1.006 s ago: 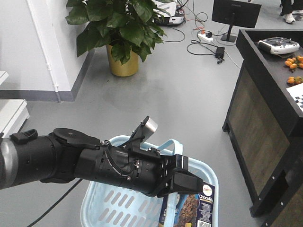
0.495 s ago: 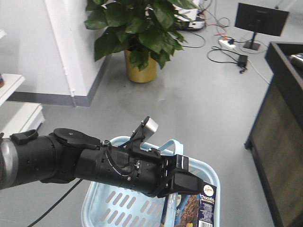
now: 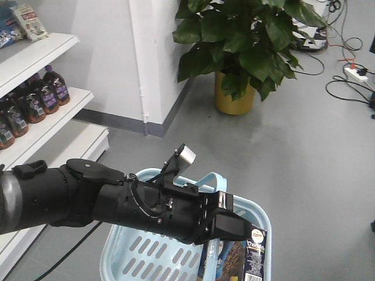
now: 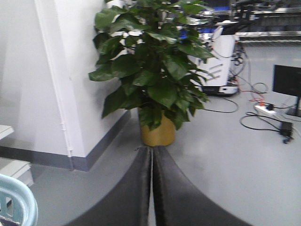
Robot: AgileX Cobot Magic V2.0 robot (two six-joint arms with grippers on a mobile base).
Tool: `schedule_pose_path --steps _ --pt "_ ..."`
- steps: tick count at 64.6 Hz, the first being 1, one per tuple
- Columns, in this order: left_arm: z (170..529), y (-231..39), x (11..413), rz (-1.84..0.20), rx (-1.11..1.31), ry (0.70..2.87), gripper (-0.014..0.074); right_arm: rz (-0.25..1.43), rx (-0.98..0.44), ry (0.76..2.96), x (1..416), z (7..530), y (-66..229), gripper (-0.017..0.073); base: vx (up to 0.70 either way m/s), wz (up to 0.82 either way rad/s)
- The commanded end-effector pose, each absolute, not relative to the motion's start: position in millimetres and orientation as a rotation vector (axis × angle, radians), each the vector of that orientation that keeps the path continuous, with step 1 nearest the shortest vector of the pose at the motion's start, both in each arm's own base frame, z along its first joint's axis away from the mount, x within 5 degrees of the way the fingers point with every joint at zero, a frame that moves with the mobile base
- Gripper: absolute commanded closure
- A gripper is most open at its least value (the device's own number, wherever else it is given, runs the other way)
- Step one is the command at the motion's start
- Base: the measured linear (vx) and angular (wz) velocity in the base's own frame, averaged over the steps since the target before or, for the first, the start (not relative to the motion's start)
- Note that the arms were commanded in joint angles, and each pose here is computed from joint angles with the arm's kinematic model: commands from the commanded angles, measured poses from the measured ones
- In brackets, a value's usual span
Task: Left arm holds basket, right arm returns cookies
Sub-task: 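Turn and approach the snack shelf holding the basket with the left gripper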
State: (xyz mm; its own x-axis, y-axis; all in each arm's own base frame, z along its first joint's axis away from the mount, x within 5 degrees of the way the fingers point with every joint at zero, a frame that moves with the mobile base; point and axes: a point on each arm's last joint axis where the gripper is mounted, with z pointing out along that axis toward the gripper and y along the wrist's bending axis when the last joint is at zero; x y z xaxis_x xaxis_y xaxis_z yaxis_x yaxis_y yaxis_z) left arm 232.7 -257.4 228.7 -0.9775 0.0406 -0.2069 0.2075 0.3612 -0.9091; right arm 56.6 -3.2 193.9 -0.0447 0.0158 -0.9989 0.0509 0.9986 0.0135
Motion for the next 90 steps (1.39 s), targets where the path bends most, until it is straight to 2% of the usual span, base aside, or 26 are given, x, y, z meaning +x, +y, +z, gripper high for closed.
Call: schedule_pose_path --steps 1,33,90 --pt "261.7 -258.4 229.9 -1.838 0.201 2.325 0.0600 -0.030 0.048 1.535 55.9 200.0 -2.9 0.0567 0.23 0.41" --pt "261.7 -258.4 229.9 -1.838 0.201 2.325 0.0600 -0.030 0.048 1.535 55.9 200.0 -2.9 0.0567 0.23 0.44" --pt "261.7 -258.4 229.9 -1.838 0.201 2.325 0.0601 -0.030 0.048 1.535 55.9 200.0 -2.9 0.0567 0.19 0.64"
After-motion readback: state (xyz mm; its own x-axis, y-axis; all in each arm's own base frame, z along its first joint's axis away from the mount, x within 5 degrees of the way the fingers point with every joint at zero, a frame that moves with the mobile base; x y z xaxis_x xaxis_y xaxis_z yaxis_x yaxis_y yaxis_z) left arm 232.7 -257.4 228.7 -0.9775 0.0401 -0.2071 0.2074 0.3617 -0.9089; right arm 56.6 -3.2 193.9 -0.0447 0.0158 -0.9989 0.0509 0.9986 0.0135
